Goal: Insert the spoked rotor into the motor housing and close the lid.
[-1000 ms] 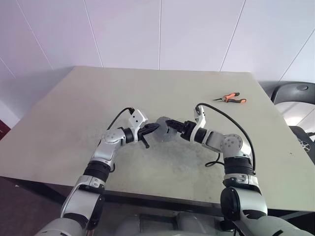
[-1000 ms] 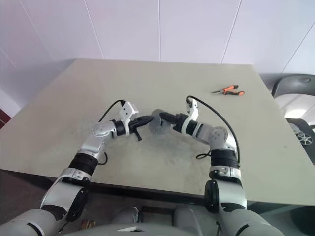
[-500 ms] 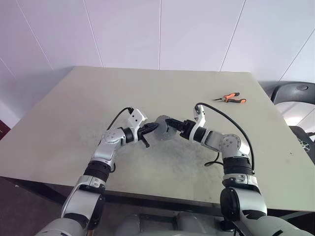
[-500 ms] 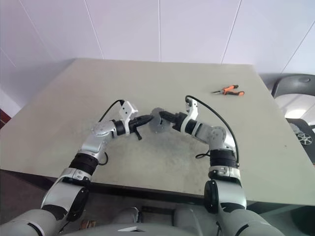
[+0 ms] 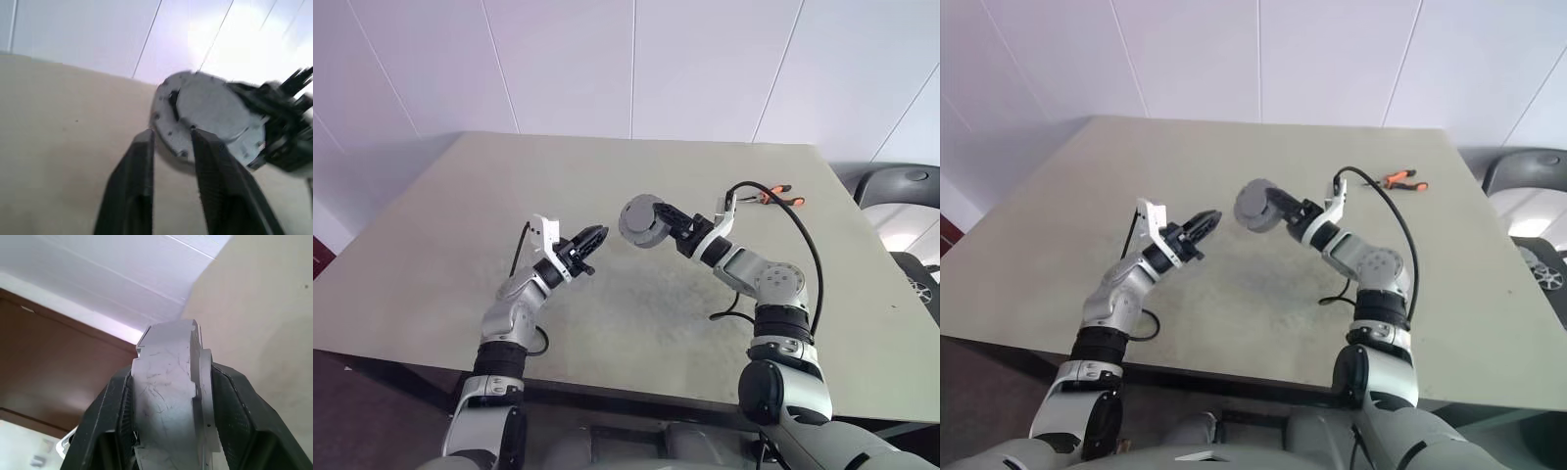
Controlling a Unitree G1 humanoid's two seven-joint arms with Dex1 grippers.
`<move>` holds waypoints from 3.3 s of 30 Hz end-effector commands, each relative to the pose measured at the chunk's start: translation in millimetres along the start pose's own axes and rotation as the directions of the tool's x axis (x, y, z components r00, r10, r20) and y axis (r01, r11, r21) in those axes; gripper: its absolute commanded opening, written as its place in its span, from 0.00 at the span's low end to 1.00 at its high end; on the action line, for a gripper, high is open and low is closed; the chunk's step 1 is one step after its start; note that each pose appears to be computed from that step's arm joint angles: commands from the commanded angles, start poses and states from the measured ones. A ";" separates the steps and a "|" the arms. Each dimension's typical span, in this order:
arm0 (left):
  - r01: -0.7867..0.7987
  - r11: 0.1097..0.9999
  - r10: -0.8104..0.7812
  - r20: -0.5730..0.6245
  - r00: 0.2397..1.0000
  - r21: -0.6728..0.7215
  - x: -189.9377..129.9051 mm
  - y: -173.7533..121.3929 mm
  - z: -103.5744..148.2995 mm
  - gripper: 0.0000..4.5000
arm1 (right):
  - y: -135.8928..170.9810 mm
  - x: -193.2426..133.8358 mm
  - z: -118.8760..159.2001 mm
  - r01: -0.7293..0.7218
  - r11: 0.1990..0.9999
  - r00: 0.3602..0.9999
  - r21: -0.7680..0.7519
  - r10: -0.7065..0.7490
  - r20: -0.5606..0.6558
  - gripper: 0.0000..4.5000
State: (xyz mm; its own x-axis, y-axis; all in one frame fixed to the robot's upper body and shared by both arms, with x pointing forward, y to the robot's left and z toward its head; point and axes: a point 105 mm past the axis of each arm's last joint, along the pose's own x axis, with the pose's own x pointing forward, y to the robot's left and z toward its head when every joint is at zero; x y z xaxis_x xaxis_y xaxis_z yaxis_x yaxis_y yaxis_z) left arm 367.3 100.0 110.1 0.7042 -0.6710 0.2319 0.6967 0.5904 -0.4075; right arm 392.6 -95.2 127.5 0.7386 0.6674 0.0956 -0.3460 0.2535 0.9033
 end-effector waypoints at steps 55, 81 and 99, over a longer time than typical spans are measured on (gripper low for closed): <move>0.324 0.797 -0.247 0.215 0.945 -0.509 17.6 -55.6 15.6 0.59 | 55.6 4.1 -18.4 -0.252 0.966 0.963 0.052 0.255 -0.086 0.43; 0.305 0.794 -0.221 0.217 0.951 -0.526 19.1 -51.3 12.8 0.46 | 50.7 6.6 -20.3 -0.230 0.973 0.969 0.023 0.231 -0.086 0.94; -0.302 0.849 0.480 0.396 0.783 -0.433 -30.9 79.5 57.0 0.46 | 33.8 8.3 21.4 -0.125 0.990 0.983 -0.072 0.133 0.124 0.94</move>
State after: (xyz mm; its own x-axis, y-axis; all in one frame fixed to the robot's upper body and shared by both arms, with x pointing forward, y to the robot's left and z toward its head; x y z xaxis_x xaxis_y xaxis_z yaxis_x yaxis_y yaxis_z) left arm 401.4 176.3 95.8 0.9522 -0.1439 0.2695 0.3055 0.4515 -0.8383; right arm 397.4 -99.9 149.2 0.7733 0.5954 0.2180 -0.4174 0.2193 0.8819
